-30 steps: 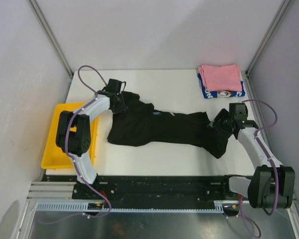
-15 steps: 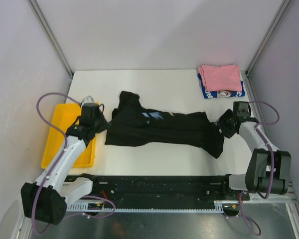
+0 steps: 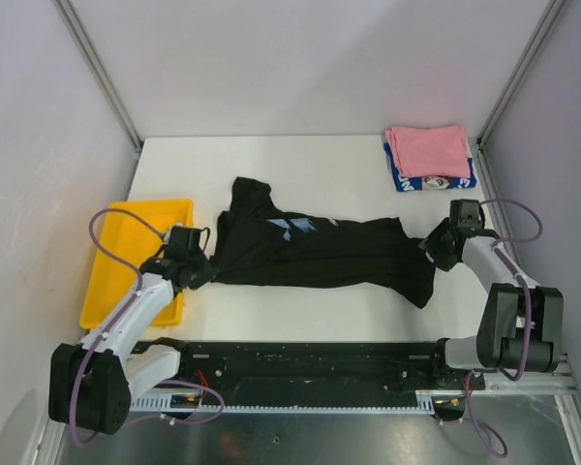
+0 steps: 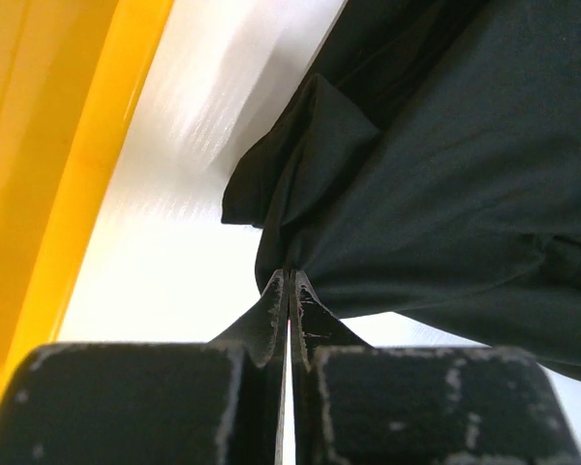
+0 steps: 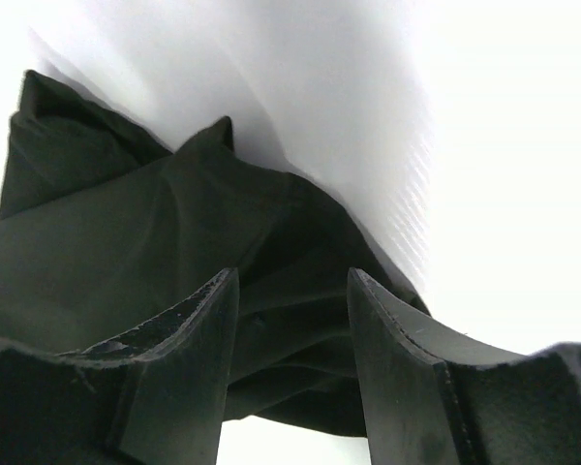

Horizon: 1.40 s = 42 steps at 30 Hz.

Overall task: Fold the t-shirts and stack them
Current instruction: Flatten out the tshirt

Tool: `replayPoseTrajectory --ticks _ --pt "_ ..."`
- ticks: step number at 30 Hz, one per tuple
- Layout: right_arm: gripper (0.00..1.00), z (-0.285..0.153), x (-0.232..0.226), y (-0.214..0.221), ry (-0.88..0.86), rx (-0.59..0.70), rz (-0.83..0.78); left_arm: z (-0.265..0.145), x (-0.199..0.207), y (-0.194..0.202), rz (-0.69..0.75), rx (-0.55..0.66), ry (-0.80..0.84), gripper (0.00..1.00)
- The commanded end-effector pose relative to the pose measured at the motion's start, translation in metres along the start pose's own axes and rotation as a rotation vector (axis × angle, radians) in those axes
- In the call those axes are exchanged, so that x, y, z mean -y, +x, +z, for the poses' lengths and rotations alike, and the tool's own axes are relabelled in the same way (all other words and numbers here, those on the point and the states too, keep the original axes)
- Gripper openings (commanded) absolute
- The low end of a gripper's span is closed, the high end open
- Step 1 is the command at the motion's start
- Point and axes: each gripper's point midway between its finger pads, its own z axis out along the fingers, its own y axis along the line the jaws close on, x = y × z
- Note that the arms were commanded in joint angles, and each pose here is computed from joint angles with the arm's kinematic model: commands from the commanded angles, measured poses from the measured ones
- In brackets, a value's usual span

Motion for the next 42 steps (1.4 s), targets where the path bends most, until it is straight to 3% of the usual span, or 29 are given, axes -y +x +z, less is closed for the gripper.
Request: replayPoseTrajectory --ticks 1,7,9,11,13,15,20,24,27,32,34,39,42 --pt "0.54 -0.001 0.016 0.007 0.037 0.007 -0.015 -0.001 0.004 -0.007 -0.029 0.024 0.014 0.00" --pt "0.53 0.017 0.010 0.019 0.007 -0.050 0.000 -0.001 0.008 -0.013 -0.021 0.033 0.009 0.00" --pt "0.49 0.022 0.008 0.022 0.000 -0.066 0.003 -0.001 0.010 -0.017 -0.019 0.039 0.009 0.00" --pt "0.35 0.025 0.006 0.018 -0.008 -0.067 0.009 -0.002 0.015 -0.024 -0.017 0.048 0.015 0.00" --pt "0.12 0.024 0.001 0.007 -0.020 -0.049 0.015 -0.005 0.023 -0.034 -0.011 0.062 0.025 0.00" --pt "0.03 0.019 -0.009 -0.010 -0.039 -0.023 0.019 -0.010 0.034 -0.051 -0.007 0.088 0.043 0.00" --pt "0.00 -0.022 -0.037 -0.061 -0.115 0.073 0.027 -0.035 0.050 -0.109 -0.041 0.188 0.099 0.00" --pt "0.00 -0.055 -0.033 -0.063 -0.143 0.083 0.042 -0.054 0.043 -0.128 -0.072 0.243 0.109 0.00" --pt "0.00 -0.071 -0.023 -0.033 -0.176 0.045 0.049 -0.054 0.030 -0.110 -0.098 0.220 0.110 0.00" --pt "0.00 -0.074 0.005 0.058 -0.214 -0.135 0.087 -0.042 -0.001 -0.067 -0.123 0.165 0.074 0.00" --pt "0.05 -0.075 0.016 0.091 -0.222 -0.198 0.111 -0.037 -0.009 -0.053 -0.128 0.143 0.064 0.00" --pt "0.49 -0.087 0.035 0.120 -0.207 -0.208 0.125 -0.029 -0.016 -0.036 -0.128 0.102 0.054 0.00" --pt "0.56 -0.086 0.043 0.117 -0.180 -0.175 0.120 -0.028 -0.017 -0.035 -0.126 0.099 0.048 0.00"
